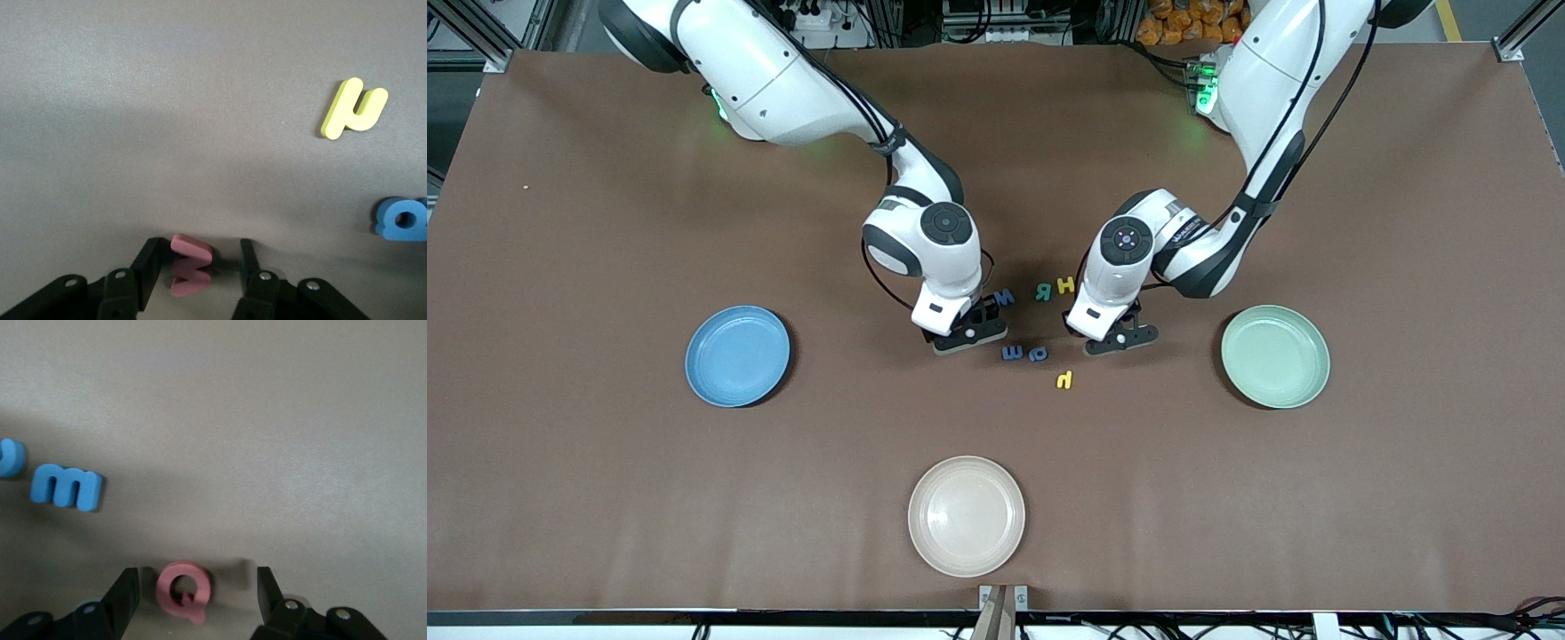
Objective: Sort uppercase to blue plate, lowercase to green plate
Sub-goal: 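Carry the m and Q to the green and blue plates with both grippers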
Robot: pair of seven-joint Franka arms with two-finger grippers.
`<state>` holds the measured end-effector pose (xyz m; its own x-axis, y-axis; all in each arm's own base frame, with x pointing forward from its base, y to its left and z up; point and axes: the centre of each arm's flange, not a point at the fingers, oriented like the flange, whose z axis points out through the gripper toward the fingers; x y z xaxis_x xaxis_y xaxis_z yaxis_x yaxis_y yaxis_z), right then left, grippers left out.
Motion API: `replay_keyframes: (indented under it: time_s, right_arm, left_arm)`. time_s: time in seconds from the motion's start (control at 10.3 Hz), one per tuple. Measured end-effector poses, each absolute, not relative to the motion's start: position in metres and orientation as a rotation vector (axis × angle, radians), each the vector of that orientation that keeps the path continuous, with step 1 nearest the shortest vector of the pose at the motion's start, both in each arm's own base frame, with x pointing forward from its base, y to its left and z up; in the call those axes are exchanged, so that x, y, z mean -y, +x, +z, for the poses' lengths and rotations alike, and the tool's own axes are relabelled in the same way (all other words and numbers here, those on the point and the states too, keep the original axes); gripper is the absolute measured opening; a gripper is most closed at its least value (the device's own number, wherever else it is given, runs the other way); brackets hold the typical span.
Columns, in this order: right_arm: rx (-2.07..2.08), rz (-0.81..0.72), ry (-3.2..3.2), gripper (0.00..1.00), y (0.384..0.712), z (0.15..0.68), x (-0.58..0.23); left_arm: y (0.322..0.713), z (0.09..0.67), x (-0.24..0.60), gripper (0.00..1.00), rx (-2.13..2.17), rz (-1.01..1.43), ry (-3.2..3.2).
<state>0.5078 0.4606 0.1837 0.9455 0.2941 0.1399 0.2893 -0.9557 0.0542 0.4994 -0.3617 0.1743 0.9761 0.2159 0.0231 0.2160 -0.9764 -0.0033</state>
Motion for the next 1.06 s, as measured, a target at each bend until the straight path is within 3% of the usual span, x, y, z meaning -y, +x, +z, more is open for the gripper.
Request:
replay_keyframes:
  time_s: [0.19, 0.29, 0.48, 1.06]
  right_arm:
    - [-0.435, 0.225, 3.077, 0.80, 0.504, 0.184, -0.465]
    - [-0.430, 0.222, 3.080, 0.80, 0.503, 0.183, -0.466]
    - [-0.427, 0.216, 3.083, 0.78, 0.501, 0.182, -0.467]
    - [-0.397, 0.201, 3.084, 0.68, 0.507, 0.176, -0.459]
  left_arm:
    - [0.498, 0.175, 0.364, 0.43, 0.318, -0.064, -3.112]
    - [0.496, 0.176, 0.368, 0.32, 0.310, -0.087, -3.108]
    - [0.494, 0.176, 0.370, 0.27, 0.307, -0.100, -3.103]
    - [0.513, 0.190, 0.345, 0.27, 0.163, -0.081, -3.061]
